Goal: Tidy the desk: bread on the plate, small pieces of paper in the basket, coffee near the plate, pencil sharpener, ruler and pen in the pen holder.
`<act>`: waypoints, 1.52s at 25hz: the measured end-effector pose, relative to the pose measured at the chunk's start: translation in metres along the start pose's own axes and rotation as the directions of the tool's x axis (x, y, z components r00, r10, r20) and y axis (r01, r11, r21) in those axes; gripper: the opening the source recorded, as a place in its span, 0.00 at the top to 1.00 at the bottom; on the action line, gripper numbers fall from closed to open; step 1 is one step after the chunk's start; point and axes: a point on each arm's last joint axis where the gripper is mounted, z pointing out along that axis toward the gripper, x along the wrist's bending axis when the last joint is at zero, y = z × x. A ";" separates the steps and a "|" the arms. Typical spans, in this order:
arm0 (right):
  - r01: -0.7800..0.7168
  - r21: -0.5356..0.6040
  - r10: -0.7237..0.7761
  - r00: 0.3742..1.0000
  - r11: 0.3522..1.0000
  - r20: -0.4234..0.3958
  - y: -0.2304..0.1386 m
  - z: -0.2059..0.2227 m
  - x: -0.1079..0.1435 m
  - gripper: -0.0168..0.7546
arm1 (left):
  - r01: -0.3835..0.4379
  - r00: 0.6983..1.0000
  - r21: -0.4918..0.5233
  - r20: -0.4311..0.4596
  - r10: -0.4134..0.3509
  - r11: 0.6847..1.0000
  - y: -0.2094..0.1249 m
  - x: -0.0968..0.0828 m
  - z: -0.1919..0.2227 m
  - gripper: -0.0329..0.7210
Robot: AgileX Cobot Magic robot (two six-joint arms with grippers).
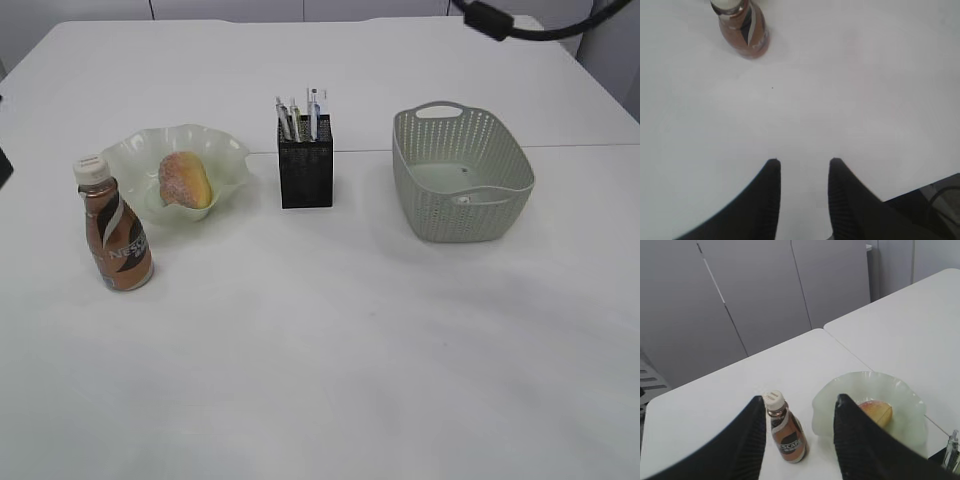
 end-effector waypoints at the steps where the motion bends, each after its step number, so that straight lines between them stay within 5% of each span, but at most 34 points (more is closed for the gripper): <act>1: -0.001 -0.004 0.001 1.000 1.000 -0.009 0.005 -0.008 0.002 0.51 | 0.011 1.000 -0.027 0.005 -0.011 1.000 -0.002 0.000 -0.007 0.64; 9: 0.018 0.019 -0.015 0.985 1.000 -0.173 0.022 -0.033 0.033 0.51 | 0.063 0.997 -0.340 0.068 -0.042 0.938 -0.034 0.006 -0.099 0.64; 12: -0.007 0.019 0.010 0.986 1.000 -0.164 0.023 -0.033 0.033 0.51 | 0.071 0.996 -0.430 0.086 -0.037 0.900 -0.054 0.010 -0.128 0.64; 21: 0.045 -0.084 -0.034 0.991 0.995 0.128 0.032 -0.033 0.006 0.51 | 0.057 0.998 -0.557 0.022 -0.054 0.828 -0.101 0.026 -0.171 0.64; 27: 0.191 0.003 -0.178 0.911 0.982 0.373 0.000 -0.029 -0.023 0.51 | -0.020 0.999 -0.580 -0.034 0.000 0.814 -0.108 0.028 -0.177 0.64; 33: 0.091 0.147 -0.149 0.879 0.985 0.452 -0.066 -0.025 -0.034 0.51 | -0.054 0.999 -0.644 -0.038 0.038 0.763 -0.137 0.032 -0.193 0.64; 38: 0.053 0.183 -0.135 0.868 0.982 0.478 -0.082 -0.039 -0.018 0.52 | -0.027 0.999 -0.686 -0.005 0.032 0.727 -0.184 0.037 -0.188 0.64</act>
